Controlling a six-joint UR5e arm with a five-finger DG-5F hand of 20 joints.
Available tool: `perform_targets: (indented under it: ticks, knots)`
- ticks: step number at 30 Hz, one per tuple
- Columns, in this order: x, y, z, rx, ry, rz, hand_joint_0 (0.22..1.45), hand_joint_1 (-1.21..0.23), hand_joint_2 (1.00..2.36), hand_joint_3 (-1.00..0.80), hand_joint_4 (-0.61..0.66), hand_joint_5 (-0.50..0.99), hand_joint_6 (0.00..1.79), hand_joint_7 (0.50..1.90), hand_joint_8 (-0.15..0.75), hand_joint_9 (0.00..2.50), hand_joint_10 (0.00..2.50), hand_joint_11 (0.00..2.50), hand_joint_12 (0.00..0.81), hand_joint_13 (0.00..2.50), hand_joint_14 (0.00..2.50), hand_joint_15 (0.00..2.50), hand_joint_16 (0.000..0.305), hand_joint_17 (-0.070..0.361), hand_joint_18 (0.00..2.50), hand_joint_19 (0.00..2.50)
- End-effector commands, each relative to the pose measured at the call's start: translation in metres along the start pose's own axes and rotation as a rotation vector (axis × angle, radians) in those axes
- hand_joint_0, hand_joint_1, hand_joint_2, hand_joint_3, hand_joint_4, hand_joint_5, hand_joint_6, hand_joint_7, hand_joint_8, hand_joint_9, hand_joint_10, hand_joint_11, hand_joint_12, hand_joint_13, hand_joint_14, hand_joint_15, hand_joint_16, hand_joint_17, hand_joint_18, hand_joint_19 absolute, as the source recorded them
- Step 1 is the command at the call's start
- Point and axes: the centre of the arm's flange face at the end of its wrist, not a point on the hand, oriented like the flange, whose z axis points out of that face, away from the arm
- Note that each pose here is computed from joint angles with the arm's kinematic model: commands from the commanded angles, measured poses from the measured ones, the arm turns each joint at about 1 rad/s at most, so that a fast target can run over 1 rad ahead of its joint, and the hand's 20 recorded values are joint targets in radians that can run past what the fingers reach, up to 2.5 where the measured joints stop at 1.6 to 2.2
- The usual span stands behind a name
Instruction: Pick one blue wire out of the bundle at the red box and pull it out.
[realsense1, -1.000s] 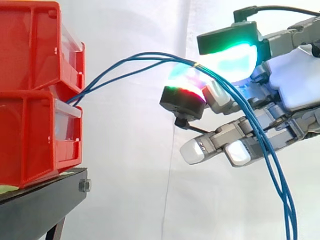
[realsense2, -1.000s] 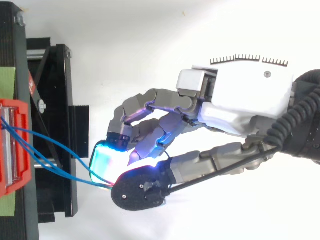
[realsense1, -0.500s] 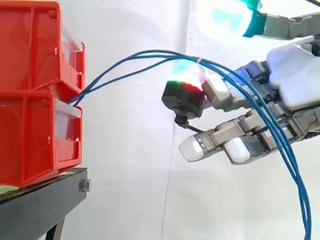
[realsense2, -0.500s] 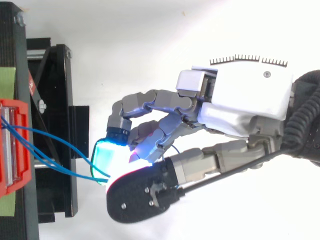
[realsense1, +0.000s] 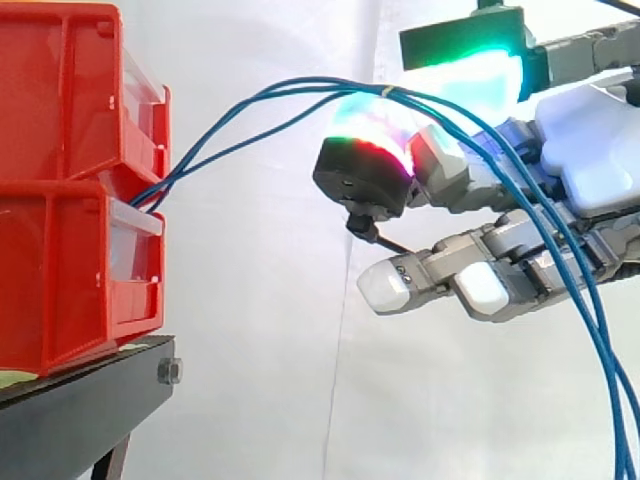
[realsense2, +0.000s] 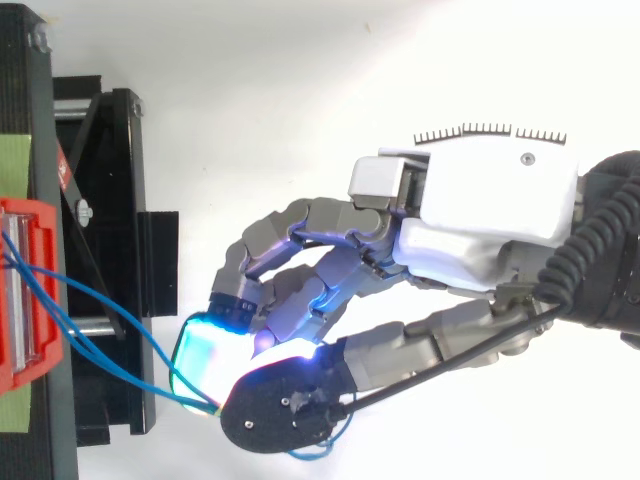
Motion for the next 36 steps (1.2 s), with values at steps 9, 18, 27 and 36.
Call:
perform_targets:
  ticks: [9, 18, 27, 36]
  knots:
    - [0.0017, -0.0006, 0.0001, 0.01, 0.028, 0.023, 0.5, -0.59, 1.01, -0.4, 0.19, -0.1, 0.54, 1.22, 0.267, 0.93, 0.02, 0.57, 0.408, 0.46, 0.01, 0.31, 0.067, 0.15, 0.47, 0.65]
    - [0.0021, -0.0006, 0.0003, 0.01, 0.031, 0.034, 0.56, -0.83, 1.0, -0.47, 0.18, -0.15, 0.79, 0.9, 0.258, 0.9, 0.03, 0.63, 0.397, 0.47, 0.01, 0.3, 0.063, 0.141, 0.47, 0.65]
    - [0.0015, -0.0012, 0.0003, 0.013, 0.036, 0.034, 0.67, -0.83, 1.02, -0.17, -0.04, -0.19, 0.92, 0.87, 0.25, 0.88, 0.03, 0.67, 0.392, 0.47, 0.01, 0.29, 0.061, 0.137, 0.49, 0.62]
    - [0.0006, -0.0003, 0.0006, 0.015, 0.044, 0.035, 0.65, -0.78, 1.02, -0.07, -0.08, -0.19, 0.94, 0.89, 0.256, 0.92, 0.02, 0.69, 0.395, 0.49, 0.01, 0.31, 0.062, 0.139, 0.5, 0.63]
